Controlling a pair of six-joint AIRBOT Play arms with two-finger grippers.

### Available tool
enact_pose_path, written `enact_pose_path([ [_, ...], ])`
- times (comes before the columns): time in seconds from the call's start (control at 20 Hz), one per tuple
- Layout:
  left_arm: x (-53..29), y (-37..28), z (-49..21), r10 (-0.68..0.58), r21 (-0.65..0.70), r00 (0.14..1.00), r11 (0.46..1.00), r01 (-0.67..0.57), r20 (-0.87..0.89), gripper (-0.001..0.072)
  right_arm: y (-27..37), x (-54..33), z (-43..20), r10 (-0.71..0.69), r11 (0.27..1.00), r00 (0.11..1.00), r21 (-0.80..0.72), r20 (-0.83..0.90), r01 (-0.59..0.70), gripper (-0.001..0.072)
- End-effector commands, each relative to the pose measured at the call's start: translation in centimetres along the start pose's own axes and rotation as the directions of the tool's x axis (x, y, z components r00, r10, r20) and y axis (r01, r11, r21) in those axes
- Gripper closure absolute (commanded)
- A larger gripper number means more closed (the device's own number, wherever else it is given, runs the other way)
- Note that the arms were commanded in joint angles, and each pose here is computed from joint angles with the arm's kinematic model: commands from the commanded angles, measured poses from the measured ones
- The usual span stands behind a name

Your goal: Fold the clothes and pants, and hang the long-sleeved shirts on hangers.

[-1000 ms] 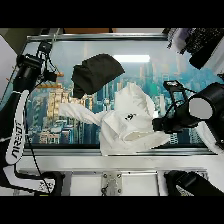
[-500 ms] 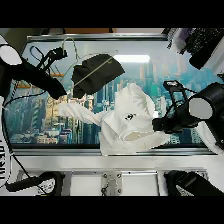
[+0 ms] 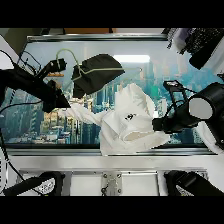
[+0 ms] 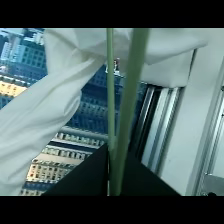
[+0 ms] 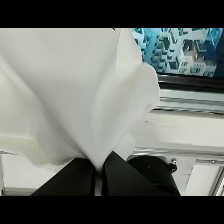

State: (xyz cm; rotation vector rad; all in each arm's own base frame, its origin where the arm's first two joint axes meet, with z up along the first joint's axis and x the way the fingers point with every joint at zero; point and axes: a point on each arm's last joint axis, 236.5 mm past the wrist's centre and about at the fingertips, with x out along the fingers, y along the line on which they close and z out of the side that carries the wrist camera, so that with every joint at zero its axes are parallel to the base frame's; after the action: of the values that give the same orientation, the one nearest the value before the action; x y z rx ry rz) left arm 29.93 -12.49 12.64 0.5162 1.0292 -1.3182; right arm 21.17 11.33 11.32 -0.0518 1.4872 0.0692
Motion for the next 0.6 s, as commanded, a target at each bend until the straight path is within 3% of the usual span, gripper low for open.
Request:
enact_pose_path([
  [0.0,1.7,-2.8,-1.5,-0.085,0.076,0.996,0.994,0.085,-0.003,0.0694,0.0,0.0,0.0,0.0,1.0,1.0,0.0,0.0,0.0,0.0689],
  [0.55,3.8,-8.3,-3.1,-0.167,0.068,0.986,0.984,0.165,0.02,0.0694,-0.3,-0.1,0.4,-0.013,1.0,1.0,-0.016,0.013,0.013,0.0688],
])
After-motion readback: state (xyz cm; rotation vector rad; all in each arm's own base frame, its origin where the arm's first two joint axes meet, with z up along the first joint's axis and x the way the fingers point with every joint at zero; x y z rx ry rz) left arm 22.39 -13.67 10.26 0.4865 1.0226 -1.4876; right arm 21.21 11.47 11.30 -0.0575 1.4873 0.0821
